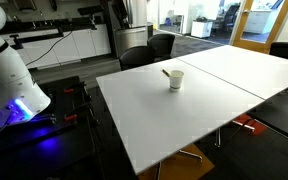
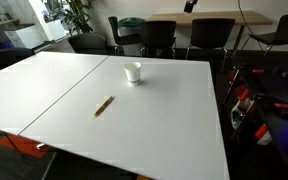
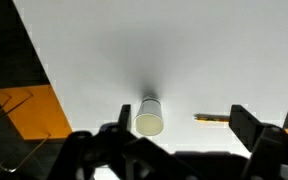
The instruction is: Pick up the pen and put it in the cup
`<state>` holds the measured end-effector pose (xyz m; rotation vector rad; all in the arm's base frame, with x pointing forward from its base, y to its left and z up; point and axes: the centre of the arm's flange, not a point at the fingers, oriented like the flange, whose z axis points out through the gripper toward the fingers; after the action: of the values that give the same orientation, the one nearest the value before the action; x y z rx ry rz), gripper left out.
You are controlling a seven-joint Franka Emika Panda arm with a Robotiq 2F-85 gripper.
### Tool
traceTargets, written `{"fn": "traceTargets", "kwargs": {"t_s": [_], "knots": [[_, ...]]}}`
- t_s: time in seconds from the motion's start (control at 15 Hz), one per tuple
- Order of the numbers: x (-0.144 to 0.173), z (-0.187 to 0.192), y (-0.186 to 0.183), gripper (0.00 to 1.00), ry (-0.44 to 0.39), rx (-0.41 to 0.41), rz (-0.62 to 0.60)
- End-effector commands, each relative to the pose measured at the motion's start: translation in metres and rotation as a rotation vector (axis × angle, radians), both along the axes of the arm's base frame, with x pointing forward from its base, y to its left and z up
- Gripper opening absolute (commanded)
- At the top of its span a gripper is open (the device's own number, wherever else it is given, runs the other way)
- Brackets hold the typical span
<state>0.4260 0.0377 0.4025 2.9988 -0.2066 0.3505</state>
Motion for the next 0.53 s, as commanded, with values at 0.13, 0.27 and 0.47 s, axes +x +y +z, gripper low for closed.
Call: {"fn": "traceTargets", "kwargs": {"t_s": [0.13, 0.27, 0.47], "knots": [[0.061, -0.031, 0.04, 1.0, -0.007, 0.164, -0.188], [0.074, -0.041, 0.054, 1.0, -0.006, 0.214, -0.218], [0.054, -0.042, 0.041, 1.0, 0.016, 0.166, -0.179]]}}
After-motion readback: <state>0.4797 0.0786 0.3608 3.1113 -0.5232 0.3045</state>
